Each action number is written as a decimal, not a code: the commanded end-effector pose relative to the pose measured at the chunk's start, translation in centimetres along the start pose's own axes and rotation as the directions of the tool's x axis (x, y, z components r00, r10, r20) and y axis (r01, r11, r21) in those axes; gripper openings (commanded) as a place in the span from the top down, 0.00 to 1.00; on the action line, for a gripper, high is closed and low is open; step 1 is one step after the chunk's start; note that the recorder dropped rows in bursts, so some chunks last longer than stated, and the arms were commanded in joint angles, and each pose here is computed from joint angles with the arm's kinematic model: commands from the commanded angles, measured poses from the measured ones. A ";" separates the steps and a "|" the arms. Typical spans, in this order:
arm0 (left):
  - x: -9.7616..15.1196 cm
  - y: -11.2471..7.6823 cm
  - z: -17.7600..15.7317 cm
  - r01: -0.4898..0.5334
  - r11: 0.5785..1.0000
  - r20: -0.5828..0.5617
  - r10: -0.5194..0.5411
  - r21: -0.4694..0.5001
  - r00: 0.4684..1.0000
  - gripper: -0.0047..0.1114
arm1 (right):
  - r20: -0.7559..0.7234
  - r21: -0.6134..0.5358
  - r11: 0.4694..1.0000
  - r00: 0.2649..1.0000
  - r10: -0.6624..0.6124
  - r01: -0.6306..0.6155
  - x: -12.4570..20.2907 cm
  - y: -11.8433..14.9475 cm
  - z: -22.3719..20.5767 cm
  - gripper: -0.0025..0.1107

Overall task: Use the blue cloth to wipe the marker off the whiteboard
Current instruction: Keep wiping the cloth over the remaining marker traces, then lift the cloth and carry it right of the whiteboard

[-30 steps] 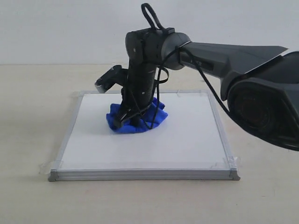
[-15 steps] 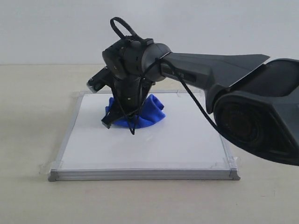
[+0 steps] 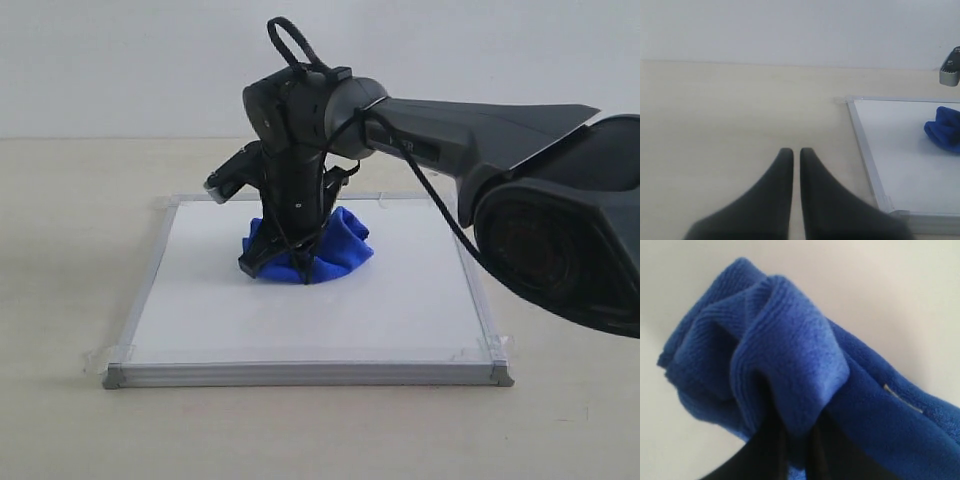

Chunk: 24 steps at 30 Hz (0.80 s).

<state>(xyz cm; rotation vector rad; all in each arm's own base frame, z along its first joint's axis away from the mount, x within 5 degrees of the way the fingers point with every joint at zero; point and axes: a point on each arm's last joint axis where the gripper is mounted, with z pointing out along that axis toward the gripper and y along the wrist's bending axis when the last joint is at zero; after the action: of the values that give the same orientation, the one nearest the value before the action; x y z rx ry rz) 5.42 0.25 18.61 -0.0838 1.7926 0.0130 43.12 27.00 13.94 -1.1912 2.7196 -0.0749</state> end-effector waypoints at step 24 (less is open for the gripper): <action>0.0 0.0 0.0 -0.003 1.000 0.007 0.003 -0.002 1.000 0.92 | 0.112 0.149 0.833 0.846 0.522 -0.533 9.4 -13.6 -12.3 0.98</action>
<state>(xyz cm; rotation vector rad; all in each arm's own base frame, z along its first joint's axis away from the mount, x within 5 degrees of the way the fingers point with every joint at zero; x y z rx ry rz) 5.42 0.25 18.61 -0.0838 1.7926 0.0130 44.73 13.69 23.16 -0.5228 2.8361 -0.1929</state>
